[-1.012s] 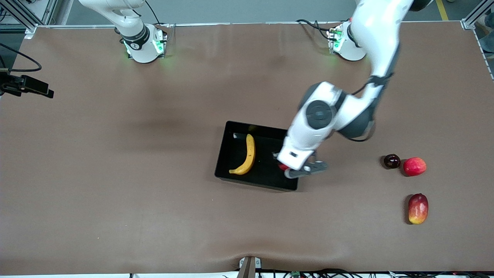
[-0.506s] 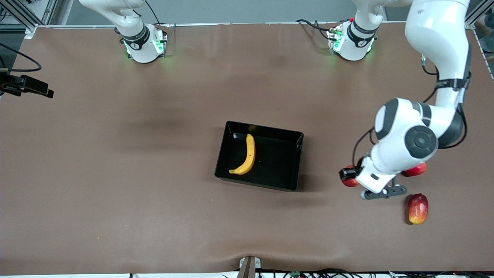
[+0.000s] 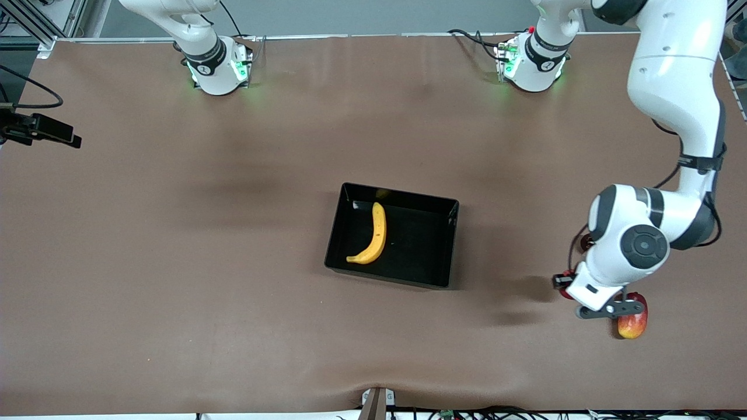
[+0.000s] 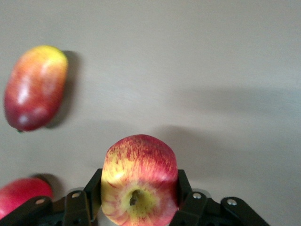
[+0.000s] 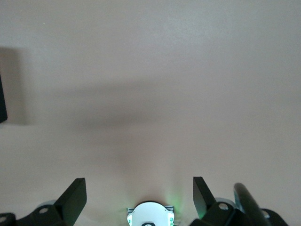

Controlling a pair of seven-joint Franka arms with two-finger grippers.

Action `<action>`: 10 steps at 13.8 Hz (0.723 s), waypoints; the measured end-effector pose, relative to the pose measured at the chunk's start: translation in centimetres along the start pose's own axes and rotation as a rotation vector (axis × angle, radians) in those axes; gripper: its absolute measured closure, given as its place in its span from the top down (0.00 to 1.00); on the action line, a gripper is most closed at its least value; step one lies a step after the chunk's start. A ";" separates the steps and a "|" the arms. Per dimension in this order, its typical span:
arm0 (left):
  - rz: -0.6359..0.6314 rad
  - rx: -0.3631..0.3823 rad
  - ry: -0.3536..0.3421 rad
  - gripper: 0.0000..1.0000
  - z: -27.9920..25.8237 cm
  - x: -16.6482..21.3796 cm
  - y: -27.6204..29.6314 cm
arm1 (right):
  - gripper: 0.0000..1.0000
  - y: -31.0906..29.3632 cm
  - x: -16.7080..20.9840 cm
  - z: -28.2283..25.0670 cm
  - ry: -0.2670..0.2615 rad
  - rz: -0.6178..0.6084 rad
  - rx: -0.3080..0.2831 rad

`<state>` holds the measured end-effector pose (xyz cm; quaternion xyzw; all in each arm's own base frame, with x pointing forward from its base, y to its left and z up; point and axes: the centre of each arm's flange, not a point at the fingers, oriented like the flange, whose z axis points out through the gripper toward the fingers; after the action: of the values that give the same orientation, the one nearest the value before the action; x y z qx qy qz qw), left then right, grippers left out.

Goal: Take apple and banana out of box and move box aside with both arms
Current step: 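Lift the red apple out and lower it beside the mango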

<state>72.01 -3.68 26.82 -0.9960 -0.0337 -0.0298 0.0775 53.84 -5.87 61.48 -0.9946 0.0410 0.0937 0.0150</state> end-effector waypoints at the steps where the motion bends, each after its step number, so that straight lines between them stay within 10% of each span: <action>1: 0.003 -0.002 0.003 0.64 1.0 0.3 -1.8 | 1.00 0.0 0.0 0.0 0.000 0.000 0.000; 7: 0.012 -0.014 -0.023 0.64 4.3 0.1 -3.5 | 1.00 0.0 0.0 0.0 0.000 0.000 0.000; 10: 0.015 -0.016 -0.030 0.90 4.8 0.0 -3.3 | 1.00 0.0 0.0 0.0 0.000 0.000 0.000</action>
<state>72.00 0.29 22.61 -0.9971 -0.0273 -0.0145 0.0693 53.84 -5.87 61.49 -0.9946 0.0410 0.0937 0.0150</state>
